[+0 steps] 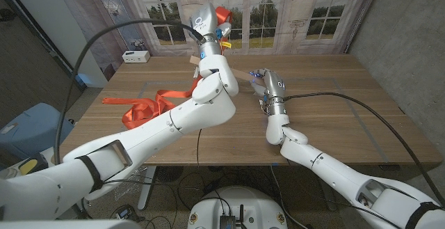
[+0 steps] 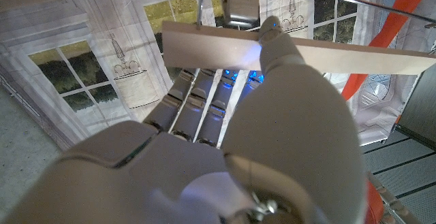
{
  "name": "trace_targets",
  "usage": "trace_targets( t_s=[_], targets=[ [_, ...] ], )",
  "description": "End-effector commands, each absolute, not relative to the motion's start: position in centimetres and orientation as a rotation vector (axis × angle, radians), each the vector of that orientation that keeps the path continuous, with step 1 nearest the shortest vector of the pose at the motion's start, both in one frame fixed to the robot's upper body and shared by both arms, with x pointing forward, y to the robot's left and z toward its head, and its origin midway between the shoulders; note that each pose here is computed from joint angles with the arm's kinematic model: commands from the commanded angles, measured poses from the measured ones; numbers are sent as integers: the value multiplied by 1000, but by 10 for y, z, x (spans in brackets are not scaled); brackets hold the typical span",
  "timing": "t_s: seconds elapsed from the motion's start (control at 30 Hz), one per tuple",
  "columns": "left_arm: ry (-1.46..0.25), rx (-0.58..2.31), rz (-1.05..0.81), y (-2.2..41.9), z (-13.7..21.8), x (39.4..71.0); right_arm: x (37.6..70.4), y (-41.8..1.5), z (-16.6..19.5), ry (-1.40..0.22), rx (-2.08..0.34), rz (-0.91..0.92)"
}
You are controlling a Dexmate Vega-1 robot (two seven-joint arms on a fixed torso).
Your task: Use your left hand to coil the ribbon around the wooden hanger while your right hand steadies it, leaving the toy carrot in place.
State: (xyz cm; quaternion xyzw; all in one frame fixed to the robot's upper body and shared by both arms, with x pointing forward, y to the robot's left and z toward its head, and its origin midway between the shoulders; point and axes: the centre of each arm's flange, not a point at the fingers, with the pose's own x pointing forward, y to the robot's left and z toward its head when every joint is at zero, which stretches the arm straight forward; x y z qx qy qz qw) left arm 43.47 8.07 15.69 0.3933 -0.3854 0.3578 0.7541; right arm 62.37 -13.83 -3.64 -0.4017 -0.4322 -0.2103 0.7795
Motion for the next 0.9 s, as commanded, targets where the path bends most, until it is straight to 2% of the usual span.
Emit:
trace_targets(
  t_s=[0.03, 0.3, 0.9],
  targets=[
    [-921, 864, 777, 80, 141, 402, 645, -134, -24, -896, -861, -460],
    [-935, 847, 779, 86, 124, 391, 645, -141, -19, -890, -812, -511],
    [-885, 807, 726, 92, 68, 379, 621, -168, -17, -950, -670, -646]
  ],
)
